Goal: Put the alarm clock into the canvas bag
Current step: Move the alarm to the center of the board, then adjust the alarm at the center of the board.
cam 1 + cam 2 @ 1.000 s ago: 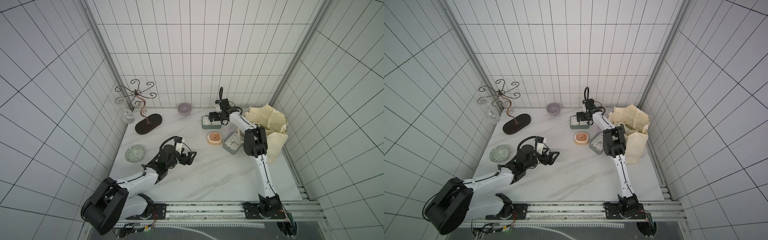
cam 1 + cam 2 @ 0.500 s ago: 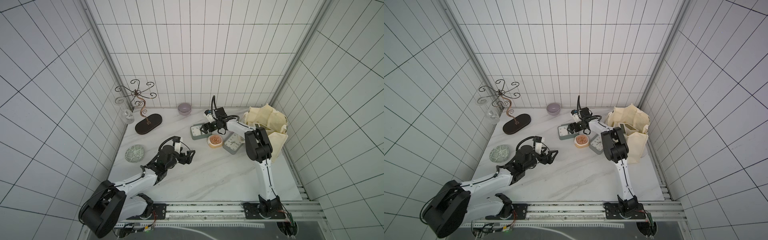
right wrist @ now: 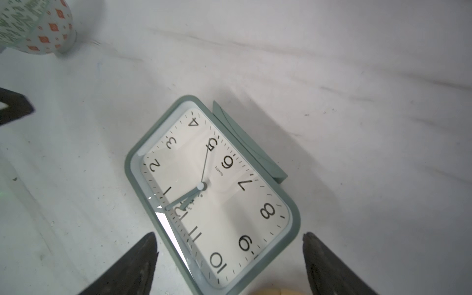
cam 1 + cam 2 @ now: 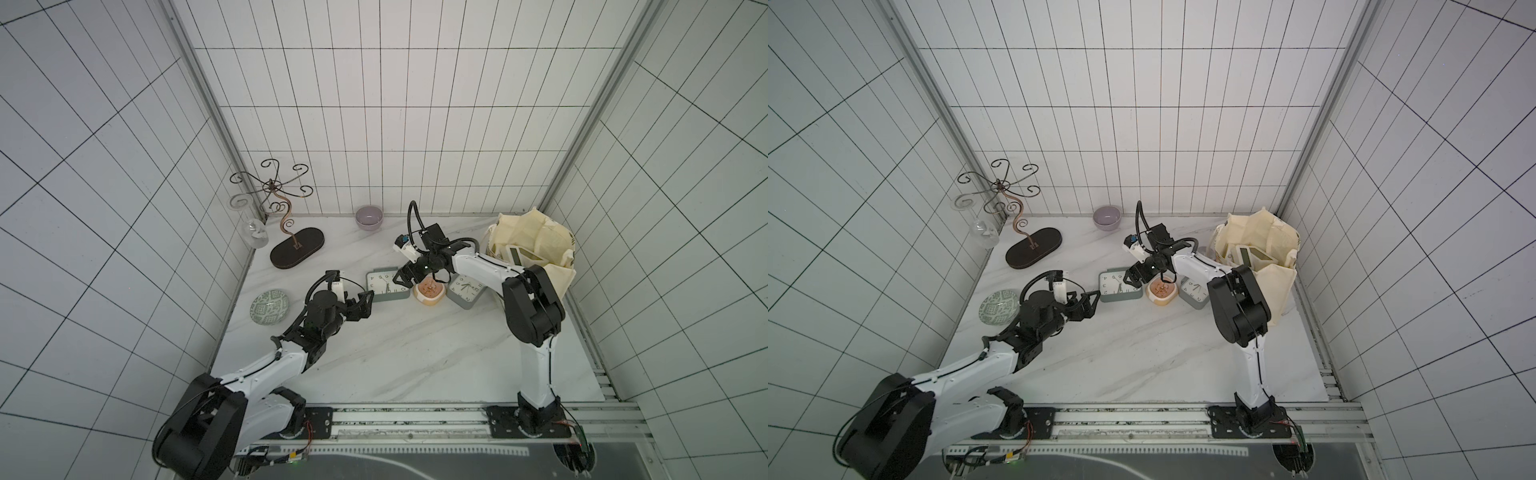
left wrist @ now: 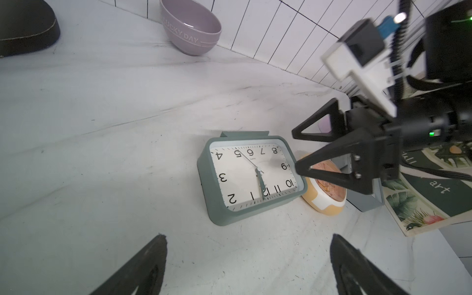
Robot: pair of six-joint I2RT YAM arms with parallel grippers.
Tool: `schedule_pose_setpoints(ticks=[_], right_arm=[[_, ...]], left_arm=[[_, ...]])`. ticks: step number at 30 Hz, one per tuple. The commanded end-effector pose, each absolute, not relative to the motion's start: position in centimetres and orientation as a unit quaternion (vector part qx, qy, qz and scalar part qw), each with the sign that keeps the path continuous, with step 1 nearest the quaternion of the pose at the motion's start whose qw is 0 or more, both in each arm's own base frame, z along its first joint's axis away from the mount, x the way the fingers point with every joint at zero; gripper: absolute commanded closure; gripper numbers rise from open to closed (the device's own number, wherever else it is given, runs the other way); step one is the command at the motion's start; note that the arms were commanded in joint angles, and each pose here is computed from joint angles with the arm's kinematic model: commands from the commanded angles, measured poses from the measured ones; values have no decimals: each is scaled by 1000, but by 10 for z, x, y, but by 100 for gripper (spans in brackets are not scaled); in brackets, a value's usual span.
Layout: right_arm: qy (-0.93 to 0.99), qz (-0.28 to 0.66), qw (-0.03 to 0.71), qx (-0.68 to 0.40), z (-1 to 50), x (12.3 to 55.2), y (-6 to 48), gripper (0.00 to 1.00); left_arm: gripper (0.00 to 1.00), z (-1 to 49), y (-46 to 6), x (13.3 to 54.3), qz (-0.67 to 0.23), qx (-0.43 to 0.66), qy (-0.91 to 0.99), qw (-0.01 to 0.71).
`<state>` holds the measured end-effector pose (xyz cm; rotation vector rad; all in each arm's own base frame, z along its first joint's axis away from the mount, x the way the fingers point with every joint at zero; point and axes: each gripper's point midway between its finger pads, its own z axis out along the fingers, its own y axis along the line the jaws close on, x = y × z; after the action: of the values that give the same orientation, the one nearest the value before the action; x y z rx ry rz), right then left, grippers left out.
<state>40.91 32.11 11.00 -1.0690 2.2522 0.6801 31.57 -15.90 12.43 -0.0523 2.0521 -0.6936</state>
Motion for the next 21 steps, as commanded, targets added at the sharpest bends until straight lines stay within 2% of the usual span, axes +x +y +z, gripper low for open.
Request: schedule_pose_setpoints(ticks=[1,5,9,12,15,21], right_arm=[[845,273,284,-362,136,392,313,13],[848,293,309,-315,152,384,307,17],[848,294,295,-327,146,392,314,19],[853,269,280,-348,131,406,317,19],[848,268,269,-369,122,422,324,23],[828,263,265,-418,105,441,338,24]], left_arm=[[3,135,-170,329,-329,-46,825,456],[4,136,-182,351,-345,-47,831,434],[17,131,-197,362,-384,-48,825,412],[22,126,-202,356,-413,-56,817,397],[26,114,-196,343,-414,-75,823,381],[25,101,-176,314,-392,-104,835,373]])
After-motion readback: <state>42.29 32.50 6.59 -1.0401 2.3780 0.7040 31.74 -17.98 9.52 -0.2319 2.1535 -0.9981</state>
